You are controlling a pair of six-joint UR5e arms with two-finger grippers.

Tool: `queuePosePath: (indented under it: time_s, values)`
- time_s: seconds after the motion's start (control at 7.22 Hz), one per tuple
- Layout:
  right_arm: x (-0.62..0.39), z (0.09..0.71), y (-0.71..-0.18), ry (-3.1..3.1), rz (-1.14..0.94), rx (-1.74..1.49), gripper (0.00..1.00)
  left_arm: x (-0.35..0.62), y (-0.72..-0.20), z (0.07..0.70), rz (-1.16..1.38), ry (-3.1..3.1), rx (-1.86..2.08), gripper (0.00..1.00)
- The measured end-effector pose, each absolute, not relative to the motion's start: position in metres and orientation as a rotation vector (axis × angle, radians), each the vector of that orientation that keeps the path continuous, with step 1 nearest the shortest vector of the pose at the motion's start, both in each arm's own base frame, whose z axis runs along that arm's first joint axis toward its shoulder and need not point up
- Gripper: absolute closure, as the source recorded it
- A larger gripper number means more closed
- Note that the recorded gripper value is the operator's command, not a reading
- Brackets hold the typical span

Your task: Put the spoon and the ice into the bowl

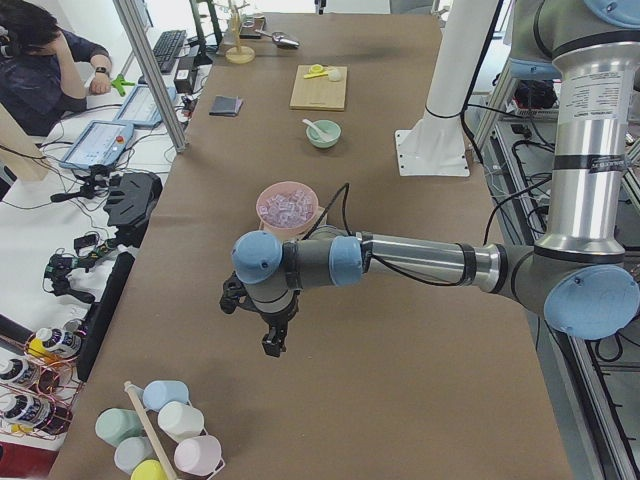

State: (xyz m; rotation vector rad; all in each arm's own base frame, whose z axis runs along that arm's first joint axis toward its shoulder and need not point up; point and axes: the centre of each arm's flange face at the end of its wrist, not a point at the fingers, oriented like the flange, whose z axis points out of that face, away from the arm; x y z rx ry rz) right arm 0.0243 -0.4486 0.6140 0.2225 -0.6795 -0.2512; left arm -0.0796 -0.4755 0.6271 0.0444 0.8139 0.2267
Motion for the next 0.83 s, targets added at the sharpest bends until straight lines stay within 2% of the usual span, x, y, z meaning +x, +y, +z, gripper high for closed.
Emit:
queuePosePath:
  time_s: [0.83]
  values:
    - [0.0258,0.6321,-0.4388,-0.681,-0.279,0.313,0.0,-0.0899,-0.4791,0.6169,0.223,0.805,0.081,0.02]
